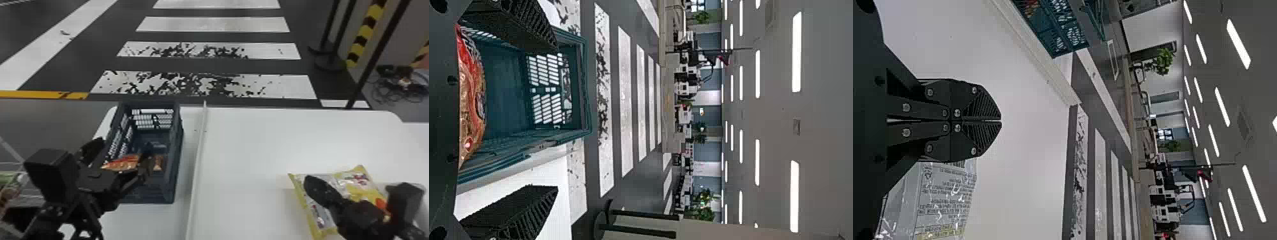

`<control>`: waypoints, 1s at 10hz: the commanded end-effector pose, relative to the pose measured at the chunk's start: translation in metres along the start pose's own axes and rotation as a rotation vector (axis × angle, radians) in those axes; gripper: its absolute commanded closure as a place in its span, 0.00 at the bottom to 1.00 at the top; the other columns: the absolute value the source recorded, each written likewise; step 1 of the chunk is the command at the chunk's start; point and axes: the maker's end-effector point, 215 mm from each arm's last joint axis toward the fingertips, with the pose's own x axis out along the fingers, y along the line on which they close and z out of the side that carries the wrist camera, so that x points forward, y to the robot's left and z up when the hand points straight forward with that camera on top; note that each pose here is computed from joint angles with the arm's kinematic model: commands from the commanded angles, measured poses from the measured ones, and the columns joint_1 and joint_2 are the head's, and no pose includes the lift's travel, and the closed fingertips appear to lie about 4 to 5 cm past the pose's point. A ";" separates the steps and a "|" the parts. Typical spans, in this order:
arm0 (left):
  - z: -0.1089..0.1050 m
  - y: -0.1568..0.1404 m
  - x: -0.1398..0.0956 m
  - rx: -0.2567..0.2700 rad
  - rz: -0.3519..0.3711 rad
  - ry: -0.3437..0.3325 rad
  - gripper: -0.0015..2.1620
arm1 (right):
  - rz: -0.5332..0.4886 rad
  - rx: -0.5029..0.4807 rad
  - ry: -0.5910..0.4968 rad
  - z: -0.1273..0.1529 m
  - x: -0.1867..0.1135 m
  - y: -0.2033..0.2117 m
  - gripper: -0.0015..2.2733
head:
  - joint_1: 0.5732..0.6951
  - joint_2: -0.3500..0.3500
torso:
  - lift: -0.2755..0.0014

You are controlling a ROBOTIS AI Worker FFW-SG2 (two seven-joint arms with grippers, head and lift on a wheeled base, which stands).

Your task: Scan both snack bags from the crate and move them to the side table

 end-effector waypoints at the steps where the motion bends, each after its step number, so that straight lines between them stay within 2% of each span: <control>1: 0.001 0.002 -0.001 0.001 0.003 -0.005 0.00 | 0.009 -0.009 0.041 -0.016 0.028 -0.011 0.99 | 1.00 0.58 | 0.65; 3: -0.001 0.002 -0.002 0.000 0.006 0.000 0.00 | 0.005 -0.028 0.036 -0.010 0.034 -0.020 0.99 | 1.00 0.59 | 0.65; 4: -0.004 0.003 -0.002 0.002 0.010 0.006 0.00 | -0.071 -0.021 0.023 0.004 0.026 -0.027 0.99 | 1.00 0.58 | 0.65; 6: -0.012 -0.009 0.004 -0.007 -0.010 0.015 0.00 | -0.338 0.015 -0.081 0.053 0.004 -0.058 0.99 | 1.00 0.52 | 0.65; 7: -0.014 -0.018 0.005 -0.004 -0.021 0.015 0.00 | -0.436 0.024 -0.144 0.070 -0.003 -0.070 0.99 | 1.00 0.50 | 0.65; 9: -0.016 -0.022 0.005 0.004 -0.031 0.020 0.00 | -0.604 0.040 -0.247 0.086 -0.012 -0.082 0.99 | 1.00 0.41 | 0.65; 10: -0.018 -0.021 0.004 0.009 -0.032 0.025 0.00 | -0.706 0.003 -0.279 0.086 -0.014 -0.077 0.99 | 1.00 0.40 | 0.65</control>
